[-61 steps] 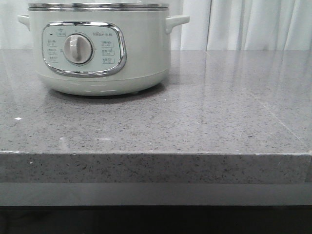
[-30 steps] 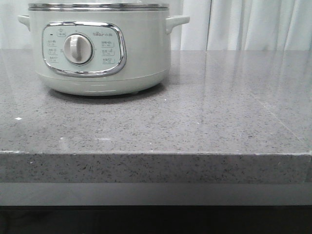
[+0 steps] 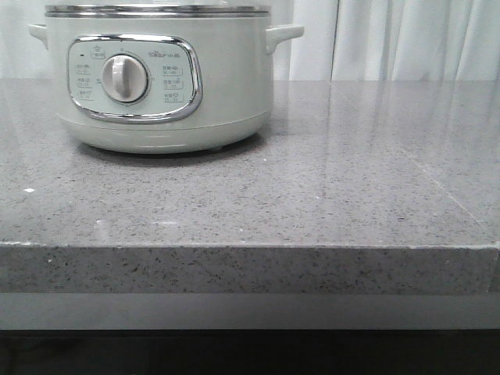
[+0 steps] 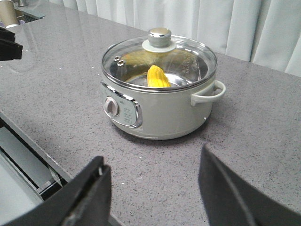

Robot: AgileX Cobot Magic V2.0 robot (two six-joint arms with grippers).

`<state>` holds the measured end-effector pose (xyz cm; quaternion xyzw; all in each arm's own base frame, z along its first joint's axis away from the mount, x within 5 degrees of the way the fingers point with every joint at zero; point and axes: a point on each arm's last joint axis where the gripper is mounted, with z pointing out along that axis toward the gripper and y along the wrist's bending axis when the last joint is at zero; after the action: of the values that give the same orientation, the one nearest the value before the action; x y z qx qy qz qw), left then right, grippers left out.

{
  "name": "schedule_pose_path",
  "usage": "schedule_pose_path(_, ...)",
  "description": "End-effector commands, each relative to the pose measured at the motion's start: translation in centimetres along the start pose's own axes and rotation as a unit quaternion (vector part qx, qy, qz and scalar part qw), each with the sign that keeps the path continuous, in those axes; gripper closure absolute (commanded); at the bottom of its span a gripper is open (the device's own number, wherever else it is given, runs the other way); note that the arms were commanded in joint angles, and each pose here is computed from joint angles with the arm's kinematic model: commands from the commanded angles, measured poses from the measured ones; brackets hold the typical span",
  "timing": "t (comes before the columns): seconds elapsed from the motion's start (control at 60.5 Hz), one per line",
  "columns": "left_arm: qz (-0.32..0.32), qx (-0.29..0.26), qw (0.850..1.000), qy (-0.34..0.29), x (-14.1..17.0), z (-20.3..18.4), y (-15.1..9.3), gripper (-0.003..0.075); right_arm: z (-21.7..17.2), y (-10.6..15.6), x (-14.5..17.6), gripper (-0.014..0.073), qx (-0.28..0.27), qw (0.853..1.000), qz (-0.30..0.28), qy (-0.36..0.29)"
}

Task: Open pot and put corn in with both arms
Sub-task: 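Release the lid knob and raise the left gripper away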

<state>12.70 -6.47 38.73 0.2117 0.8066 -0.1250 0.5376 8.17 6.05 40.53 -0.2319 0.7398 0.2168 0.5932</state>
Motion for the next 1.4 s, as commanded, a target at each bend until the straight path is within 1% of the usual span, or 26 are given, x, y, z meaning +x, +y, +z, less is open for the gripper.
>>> schedule_pose_path(0.0,-0.002,0.001,0.998,-0.057,-1.5,-0.6,-0.1,0.0478,-0.4,-0.1,-1.3,0.0250,0.008,0.999,-0.001,-0.046)
schedule_pose_path(0.149,-0.002,0.001,0.998,-0.061,-1.6,-0.6,-0.1,0.0658,-0.4,-0.1,-1.2,0.0523,0.008,0.999,-0.001,-0.044)
schedule_pose_path(0.198,-0.002,0.001,0.998,-0.061,-1.6,-0.6,-0.1,0.0713,-0.4,-0.1,-1.3,0.0596,0.008,0.999,-0.001,-0.044)
schedule_pose_path(0.231,-0.002,0.001,0.998,-0.061,-1.6,-0.6,-0.1,0.0737,-0.4,-0.1,-1.3,0.0641,0.008,0.999,-0.001,-0.044)
schedule_pose_path(0.264,-0.002,0.001,0.998,-0.061,-1.6,-0.6,-0.1,0.0741,-0.4,-0.1,-1.2,0.0670,0.008,0.999,-0.001,-0.044)
schedule_pose_path(0.297,-0.002,0.001,0.998,-0.061,-1.6,-0.6,-0.1,0.0741,-0.4,-0.1,-1.2,0.0658,0.008,0.999,-0.001,-0.044)
schedule_pose_path(0.727,-0.002,0.001,0.998,-0.061,-1.6,-0.6,-0.1,0.0741,-0.4,-0.1,-1.2,0.0662,0.008,0.999,-0.001,-0.044)
schedule_pose_path(0.809,-0.003,0.002,0.998,-0.070,-1.2,-0.8,-0.1,0.0741,-0.4,-0.1,-1.2,0.0662,0.008,0.999,-0.001,-0.044)
schedule_pose_path(0.892,-0.003,-0.020,0.996,-0.086,-0.5,-1.5,0.4,0.0741,-0.4,-0.1,-1.2,0.0662,0.008,0.999,-0.001,-0.043)
schedule_pose_path(0.942,-0.006,-0.036,0.995,-0.094,0.3,-2.0,0.7,0.0741,-0.4,-0.1,-1.2,0.0662,0.008,0.999,-0.001,-0.044)
schedule_pose_path(1.041,-0.026,-0.075,0.988,-0.132,2.5,-2.8,1.4,0.0741,-0.4,-0.1,-1.2,0.0662,0.008,0.999,-0.001,-0.044)
schedule_pose_path(1.123,-0.043,-0.113,0.977,-0.177,4.8,-3.1,1.9,0.0741,-0.4,-0.1,-1.2,0.0662,0.008,0.999,-0.001,-0.044)
schedule_pose_path(1.156,-0.048,-0.127,0.973,-0.185,6.0,-3.0,2.1,0.0741,-0.4,-0.1,-1.2,0.0662,0.008,0.999,-0.001,-0.044)
schedule_pose_path(1.173,-0.050,-0.135,0.969,-0.198,6.3,-3.2,2.1,0.0741,-0.4,-0.1,-1.2,0.0662,0.008,0.999,-0.001,-0.044)
schedule_pose_path(1.255,-0.064,-0.160,0.961,-0.215,9.5,-3.2,2.1,0.0741,-0.4,-0.1,-1.2,0.0662,0.008,0.999,-0.001,-0.044)
schedule_pose_path(1.388,-0.078,-0.187,0.952,-0.230,13.2,-3.2,1.9,0.0741,-0.4,-0.1,-1.2,0.0662,0.008,0.999,-0.001,-0.044)
